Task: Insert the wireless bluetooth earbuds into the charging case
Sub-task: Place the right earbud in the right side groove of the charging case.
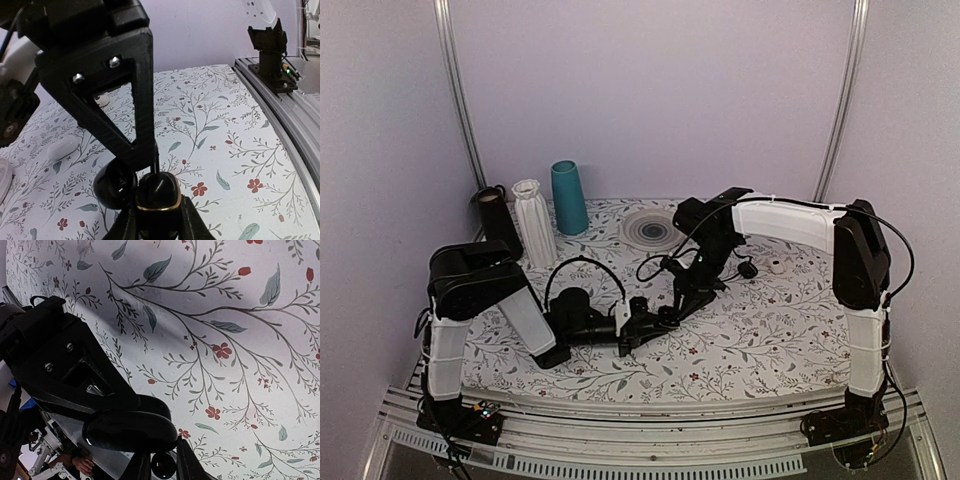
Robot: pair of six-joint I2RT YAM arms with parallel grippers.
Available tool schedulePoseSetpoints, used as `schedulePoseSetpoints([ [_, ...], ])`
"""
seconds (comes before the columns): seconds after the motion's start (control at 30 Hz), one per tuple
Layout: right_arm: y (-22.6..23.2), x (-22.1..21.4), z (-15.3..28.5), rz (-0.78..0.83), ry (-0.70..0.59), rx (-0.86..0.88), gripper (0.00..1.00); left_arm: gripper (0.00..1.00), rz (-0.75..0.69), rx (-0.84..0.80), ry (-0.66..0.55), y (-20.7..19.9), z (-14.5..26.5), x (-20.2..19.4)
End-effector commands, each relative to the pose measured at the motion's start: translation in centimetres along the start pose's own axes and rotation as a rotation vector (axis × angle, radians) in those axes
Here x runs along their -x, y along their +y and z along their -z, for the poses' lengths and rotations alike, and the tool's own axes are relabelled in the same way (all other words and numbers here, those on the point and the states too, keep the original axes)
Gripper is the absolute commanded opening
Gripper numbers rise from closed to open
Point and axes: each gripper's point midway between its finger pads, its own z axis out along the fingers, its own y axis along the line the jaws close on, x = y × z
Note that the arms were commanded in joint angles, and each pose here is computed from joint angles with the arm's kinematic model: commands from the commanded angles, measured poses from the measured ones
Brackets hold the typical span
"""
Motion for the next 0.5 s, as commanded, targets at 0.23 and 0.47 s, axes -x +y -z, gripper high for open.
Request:
schedulePoseSetpoints([
  [0.23,0.89,3.01,0.79,0.022,-0.132,-0.003,0.25,0.00,-0.027,-0.026,-0.144,-0.01,-1.36,3.72],
  [0.47,0.92,3.15,1.09,0.004,-0.152,-0.012,0.25,0.00,-0.013,-0.025,-0.154,0.10,-1.55,3.77],
])
